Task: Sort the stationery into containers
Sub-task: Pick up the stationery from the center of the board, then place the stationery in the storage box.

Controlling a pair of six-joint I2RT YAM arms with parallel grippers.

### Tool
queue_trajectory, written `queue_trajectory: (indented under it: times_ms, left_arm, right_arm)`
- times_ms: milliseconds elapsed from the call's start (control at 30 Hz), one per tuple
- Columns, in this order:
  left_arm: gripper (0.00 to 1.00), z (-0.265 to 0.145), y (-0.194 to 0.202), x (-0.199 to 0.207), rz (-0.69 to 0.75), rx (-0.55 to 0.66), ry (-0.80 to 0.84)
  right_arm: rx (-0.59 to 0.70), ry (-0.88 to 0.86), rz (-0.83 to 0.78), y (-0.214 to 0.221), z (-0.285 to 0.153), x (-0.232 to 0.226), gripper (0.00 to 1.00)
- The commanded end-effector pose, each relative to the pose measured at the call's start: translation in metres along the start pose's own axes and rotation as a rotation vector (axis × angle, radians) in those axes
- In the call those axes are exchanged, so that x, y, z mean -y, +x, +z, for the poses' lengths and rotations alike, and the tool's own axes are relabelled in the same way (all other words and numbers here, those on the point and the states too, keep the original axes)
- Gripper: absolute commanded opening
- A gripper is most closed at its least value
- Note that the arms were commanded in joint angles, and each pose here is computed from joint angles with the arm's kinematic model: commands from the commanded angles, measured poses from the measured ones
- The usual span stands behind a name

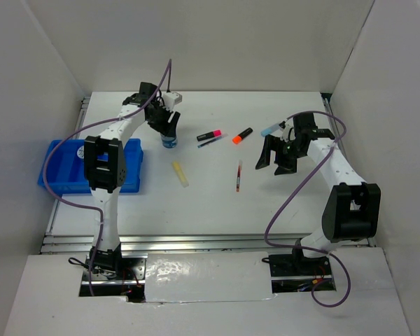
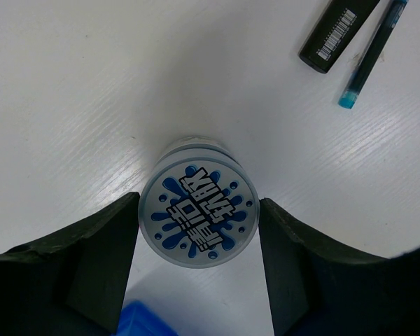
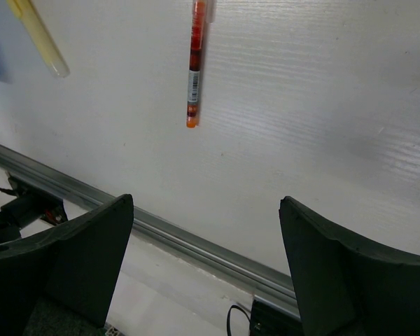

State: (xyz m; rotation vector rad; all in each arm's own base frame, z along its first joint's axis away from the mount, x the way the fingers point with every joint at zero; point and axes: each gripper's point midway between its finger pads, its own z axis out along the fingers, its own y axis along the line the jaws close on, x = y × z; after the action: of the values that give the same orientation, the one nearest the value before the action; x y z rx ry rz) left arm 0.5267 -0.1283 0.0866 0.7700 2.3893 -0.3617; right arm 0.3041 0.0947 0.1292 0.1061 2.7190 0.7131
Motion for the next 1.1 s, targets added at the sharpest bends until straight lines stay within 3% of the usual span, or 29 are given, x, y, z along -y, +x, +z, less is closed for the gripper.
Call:
queue_trajectory:
  times_ms: [0,133,433,667,900,1067]
  left_arm:
    - [0.47,0.002,0.006,-0.003,0.021,-0.031,-0.006]
    - [0.3,-0.007,-0.001,0.003,0.022,-0.015,0.017]
    - [0.14,-0.071,-0.054,0.023,-0.003,0.13,0.046]
    - [0.03,-0.157,-0.071,0.02,-0.083,0.257,0.065]
    - [0.0,-0.25,-0.03,-0.025,-0.203,0.313,-0.028]
    - [0.0,-0.304,0.034,-0.043,-0.271,0.261,-0.122]
  right_arm:
    - [0.028,-0.01,-0.031,-0.005,-0.002,-0.005,0.91]
    - [0.027,-0.015,-0.033,-0.005,-0.002,-0.006,0.9]
    - [0.031,-0.026,-0.035,-0.006,-0.003,-0.008,0.9]
    - [0.029,-0.031,-0.039,-0.004,-0.003,-0.009,0.9]
    - [0.026,-0.034,-0.044,-0.002,-0.002,-0.009,0.89]
    - [0.021,-0.042,-0.047,-0.001,0.002,-0.01,0.89]
